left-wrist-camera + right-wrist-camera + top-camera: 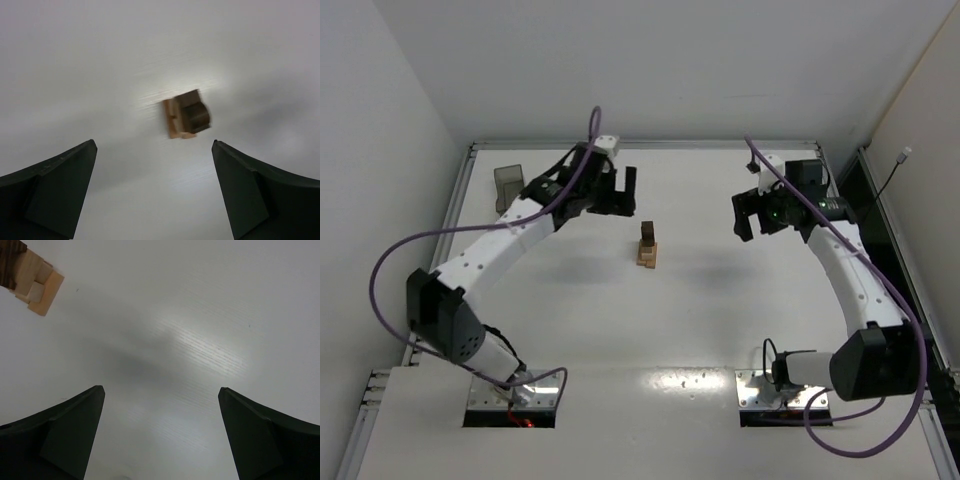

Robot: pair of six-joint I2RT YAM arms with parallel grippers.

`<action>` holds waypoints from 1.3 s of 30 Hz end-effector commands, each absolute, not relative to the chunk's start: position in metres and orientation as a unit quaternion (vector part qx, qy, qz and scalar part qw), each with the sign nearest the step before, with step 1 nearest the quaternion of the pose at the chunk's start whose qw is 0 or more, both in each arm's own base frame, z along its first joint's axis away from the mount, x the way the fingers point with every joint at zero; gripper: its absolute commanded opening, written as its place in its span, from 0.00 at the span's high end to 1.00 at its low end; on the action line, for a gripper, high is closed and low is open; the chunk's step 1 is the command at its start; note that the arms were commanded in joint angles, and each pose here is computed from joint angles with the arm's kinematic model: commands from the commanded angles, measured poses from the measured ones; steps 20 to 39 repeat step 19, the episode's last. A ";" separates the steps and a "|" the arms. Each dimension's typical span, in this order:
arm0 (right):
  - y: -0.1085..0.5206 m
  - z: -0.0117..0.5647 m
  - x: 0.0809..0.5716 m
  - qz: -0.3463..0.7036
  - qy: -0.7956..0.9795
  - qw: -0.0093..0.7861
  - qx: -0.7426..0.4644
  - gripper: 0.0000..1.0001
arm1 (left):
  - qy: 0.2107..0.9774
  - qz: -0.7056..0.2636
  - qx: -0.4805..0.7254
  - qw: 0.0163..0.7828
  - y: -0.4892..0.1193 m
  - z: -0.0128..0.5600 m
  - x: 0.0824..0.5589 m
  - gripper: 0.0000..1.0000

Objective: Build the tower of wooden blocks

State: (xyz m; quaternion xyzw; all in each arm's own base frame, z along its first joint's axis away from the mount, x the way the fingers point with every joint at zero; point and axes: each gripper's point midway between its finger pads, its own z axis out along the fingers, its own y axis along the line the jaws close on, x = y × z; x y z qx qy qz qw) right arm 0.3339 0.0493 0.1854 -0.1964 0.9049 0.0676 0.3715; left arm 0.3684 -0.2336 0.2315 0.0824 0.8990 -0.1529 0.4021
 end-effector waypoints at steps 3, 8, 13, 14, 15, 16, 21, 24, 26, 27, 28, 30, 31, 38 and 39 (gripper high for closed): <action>0.048 0.145 0.338 0.093 0.929 0.329 -0.140 0.05 | 0.920 -0.031 0.033 0.390 -0.125 0.190 0.370 0.00; 0.047 0.130 0.349 0.099 0.929 0.335 -0.124 0.05 | 0.929 0.031 -0.018 0.368 -0.055 0.151 0.350 0.00; 0.044 0.127 0.354 0.091 0.930 0.334 -0.121 0.05 | 0.921 0.035 -0.026 0.386 -0.040 0.138 0.333 0.00; 0.044 0.127 0.354 0.091 0.930 0.334 -0.121 0.05 | 0.919 0.034 -0.027 0.392 -0.040 0.139 0.334 0.00; 0.044 0.127 0.354 0.091 0.930 0.334 -0.121 0.05 | 0.919 0.036 -0.033 0.392 -0.036 0.139 0.334 0.00; 0.044 0.127 0.354 0.091 0.930 0.334 -0.121 0.05 | 0.919 0.031 -0.040 0.391 -0.034 0.138 0.334 0.00; 0.043 0.130 0.354 0.088 0.928 0.339 -0.126 0.05 | 0.920 0.036 -0.048 0.386 -0.028 0.137 0.333 0.00; 0.043 0.130 0.354 0.088 0.928 0.339 -0.126 0.05 | 0.920 0.036 -0.048 0.386 -0.028 0.137 0.333 0.00; 0.043 0.130 0.354 0.088 0.928 0.339 -0.126 0.05 | 0.920 0.036 -0.048 0.386 -0.028 0.137 0.333 0.00; 0.043 0.130 0.354 0.088 0.928 0.339 -0.126 0.05 | 0.920 0.036 -0.048 0.386 -0.028 0.137 0.333 0.00; 0.043 0.130 0.354 0.088 0.928 0.339 -0.126 0.05 | 0.920 0.036 -0.048 0.386 -0.028 0.137 0.333 0.00; 0.043 0.130 0.354 0.088 0.928 0.339 -0.126 0.05 | 0.920 0.036 -0.048 0.386 -0.028 0.137 0.333 0.00; 0.043 0.130 0.354 0.088 0.928 0.339 -0.126 0.05 | 0.920 0.036 -0.048 0.386 -0.028 0.137 0.333 0.00; 0.043 0.130 0.354 0.088 0.928 0.339 -0.126 0.05 | 0.920 0.036 -0.048 0.386 -0.028 0.137 0.333 0.00; 0.043 0.130 0.354 0.088 0.928 0.339 -0.126 0.05 | 0.920 0.036 -0.048 0.386 -0.028 0.137 0.333 0.00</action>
